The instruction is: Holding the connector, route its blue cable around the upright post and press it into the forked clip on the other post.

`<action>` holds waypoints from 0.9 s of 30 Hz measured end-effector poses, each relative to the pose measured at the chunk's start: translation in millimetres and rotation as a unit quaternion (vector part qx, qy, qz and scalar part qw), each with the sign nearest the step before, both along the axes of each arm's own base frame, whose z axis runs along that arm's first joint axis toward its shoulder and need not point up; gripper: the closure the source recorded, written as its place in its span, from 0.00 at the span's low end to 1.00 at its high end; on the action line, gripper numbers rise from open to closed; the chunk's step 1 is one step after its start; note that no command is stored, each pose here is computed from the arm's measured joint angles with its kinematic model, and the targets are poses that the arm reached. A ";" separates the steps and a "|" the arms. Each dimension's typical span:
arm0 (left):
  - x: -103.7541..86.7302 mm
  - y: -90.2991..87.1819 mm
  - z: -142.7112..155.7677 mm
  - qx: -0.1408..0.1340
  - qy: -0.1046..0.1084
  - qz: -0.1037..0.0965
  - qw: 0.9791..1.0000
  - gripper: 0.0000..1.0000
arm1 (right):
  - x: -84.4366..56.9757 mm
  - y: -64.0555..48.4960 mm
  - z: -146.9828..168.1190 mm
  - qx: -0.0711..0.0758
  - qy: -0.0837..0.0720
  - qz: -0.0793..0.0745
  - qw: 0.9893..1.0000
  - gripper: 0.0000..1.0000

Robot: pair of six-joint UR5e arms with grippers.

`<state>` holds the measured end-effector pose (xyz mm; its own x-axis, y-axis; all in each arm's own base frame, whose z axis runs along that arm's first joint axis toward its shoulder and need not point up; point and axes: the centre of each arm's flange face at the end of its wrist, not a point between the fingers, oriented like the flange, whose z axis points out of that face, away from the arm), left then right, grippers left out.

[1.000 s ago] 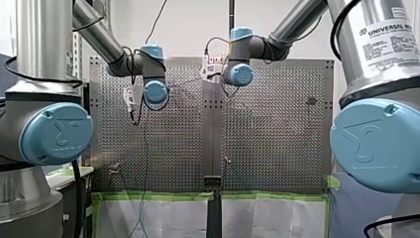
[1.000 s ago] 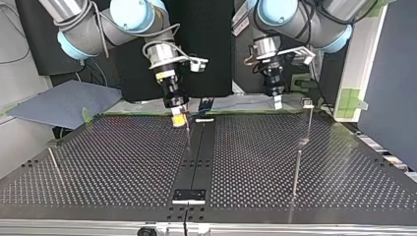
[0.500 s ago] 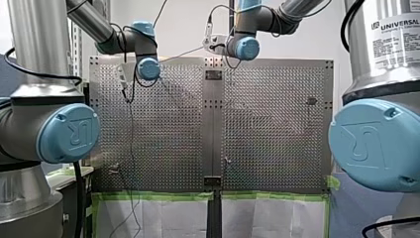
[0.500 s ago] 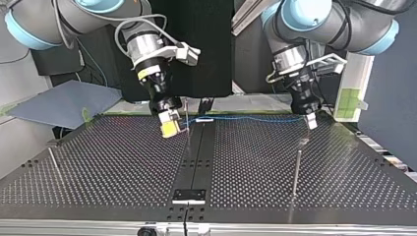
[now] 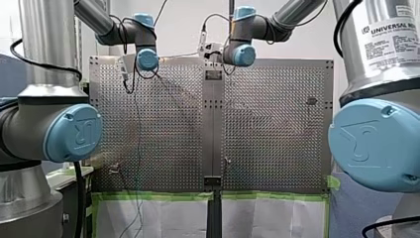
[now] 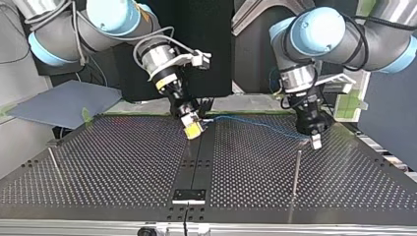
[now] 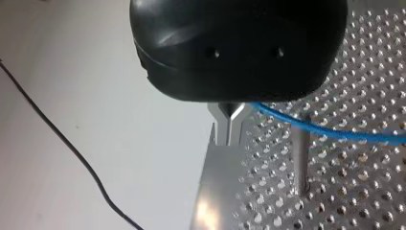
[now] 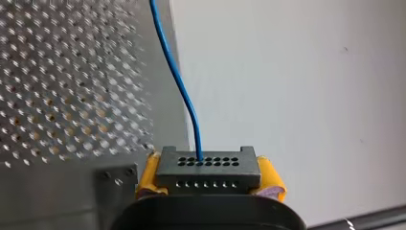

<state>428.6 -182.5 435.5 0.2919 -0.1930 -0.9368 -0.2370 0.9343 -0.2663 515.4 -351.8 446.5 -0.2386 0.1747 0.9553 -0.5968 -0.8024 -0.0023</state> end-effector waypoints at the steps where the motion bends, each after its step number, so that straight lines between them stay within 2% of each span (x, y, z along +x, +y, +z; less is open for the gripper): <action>1: 2.7 2.1 1.8 -0.001 0.000 0.000 1.000 1.00 | 2.2 -2.5 -3.1 0.001 0.000 0.004 1.000 1.00; 8: 19.1 20.0 22.1 -0.011 -0.006 -0.002 1.000 1.00 | 6.2 -11.3 -6.3 0.002 -0.005 0.010 1.000 1.00; 17: 44.6 48.8 61.3 -0.016 -0.050 -0.003 0.999 1.00 | 6.8 -16.7 -1.7 0.000 -0.009 0.010 1.000 1.00; 21: 61.7 63.3 66.3 -0.016 -0.052 0.002 0.998 1.00 | 6.1 -19.3 0.2 0.001 -0.013 0.010 1.000 1.00; 27: 79.2 74.6 71.3 -0.022 -0.058 0.005 0.998 1.00 | 5.6 -22.4 1.1 0.002 -0.015 0.010 1.000 1.00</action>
